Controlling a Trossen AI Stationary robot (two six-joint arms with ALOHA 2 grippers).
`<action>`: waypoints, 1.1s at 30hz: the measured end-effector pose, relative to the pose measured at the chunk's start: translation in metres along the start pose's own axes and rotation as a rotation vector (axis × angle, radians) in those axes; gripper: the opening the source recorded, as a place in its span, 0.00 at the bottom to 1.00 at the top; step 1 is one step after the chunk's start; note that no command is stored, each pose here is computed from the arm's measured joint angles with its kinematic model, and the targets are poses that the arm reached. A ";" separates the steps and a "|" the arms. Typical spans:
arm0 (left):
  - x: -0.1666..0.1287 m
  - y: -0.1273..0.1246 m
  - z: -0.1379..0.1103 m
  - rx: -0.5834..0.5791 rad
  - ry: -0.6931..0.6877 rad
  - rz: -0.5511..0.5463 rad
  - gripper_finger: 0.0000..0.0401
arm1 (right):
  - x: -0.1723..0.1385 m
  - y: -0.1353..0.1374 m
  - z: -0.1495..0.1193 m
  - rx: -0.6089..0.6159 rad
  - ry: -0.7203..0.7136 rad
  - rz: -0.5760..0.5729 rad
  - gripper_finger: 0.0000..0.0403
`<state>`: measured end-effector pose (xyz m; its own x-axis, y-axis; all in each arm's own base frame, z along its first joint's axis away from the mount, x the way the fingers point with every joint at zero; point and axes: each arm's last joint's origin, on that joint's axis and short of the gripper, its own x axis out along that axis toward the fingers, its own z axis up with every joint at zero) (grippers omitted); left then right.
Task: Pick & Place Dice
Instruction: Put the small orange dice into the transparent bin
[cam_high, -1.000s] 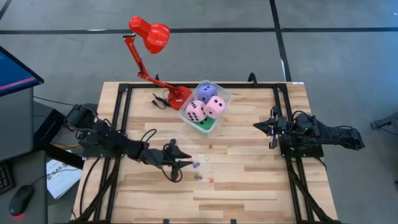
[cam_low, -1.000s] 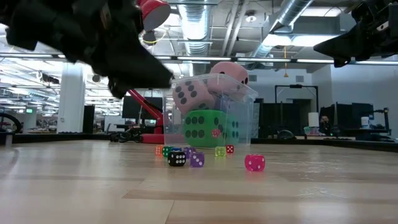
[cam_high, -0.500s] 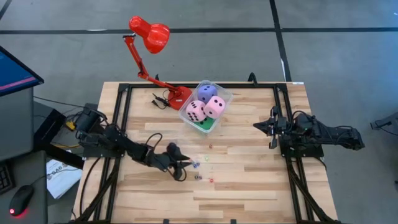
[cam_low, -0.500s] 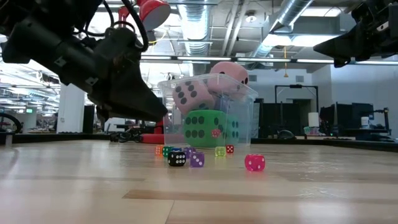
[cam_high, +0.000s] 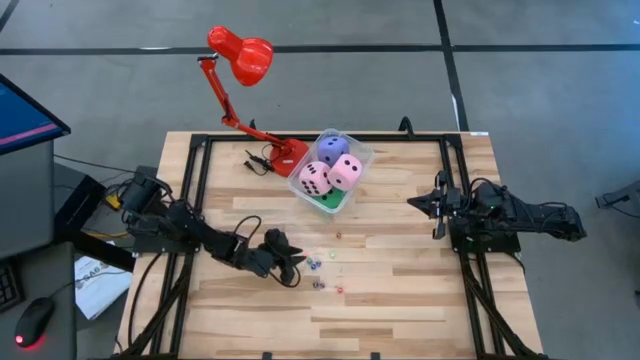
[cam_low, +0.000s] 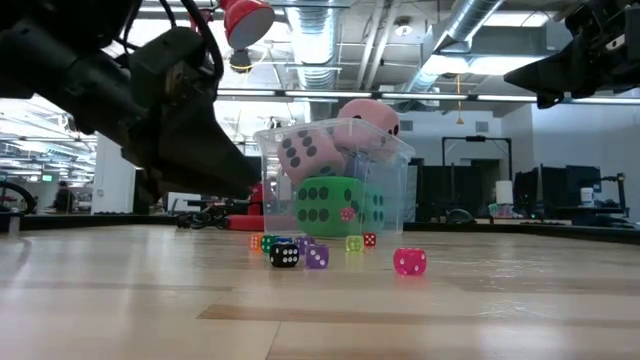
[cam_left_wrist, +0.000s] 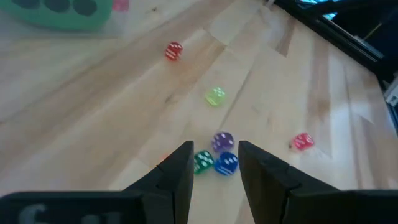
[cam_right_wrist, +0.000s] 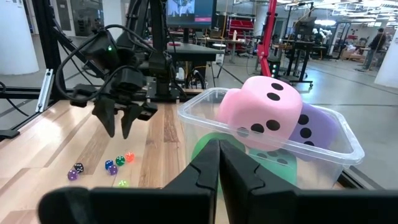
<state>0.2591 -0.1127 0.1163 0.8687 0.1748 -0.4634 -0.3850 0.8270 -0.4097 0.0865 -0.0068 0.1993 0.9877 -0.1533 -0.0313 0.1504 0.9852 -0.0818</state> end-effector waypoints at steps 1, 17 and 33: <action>-0.001 -0.001 -0.001 0.001 -0.001 0.000 0.29 | 0.000 0.000 0.000 0.000 0.000 0.000 0.02; 0.019 0.011 -0.029 -0.066 -0.001 0.066 0.29 | 0.000 0.000 -0.001 -0.001 0.008 0.001 0.02; 0.040 0.007 -0.008 -0.054 0.099 0.112 0.29 | 0.000 0.000 -0.001 -0.001 0.008 0.000 0.02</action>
<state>0.2890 -0.1040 0.0884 0.7852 0.2087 -0.5830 -0.4963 0.7751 -0.3910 0.0864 -0.0068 0.1987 0.9874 -0.1535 -0.0388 0.1499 0.9852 -0.0827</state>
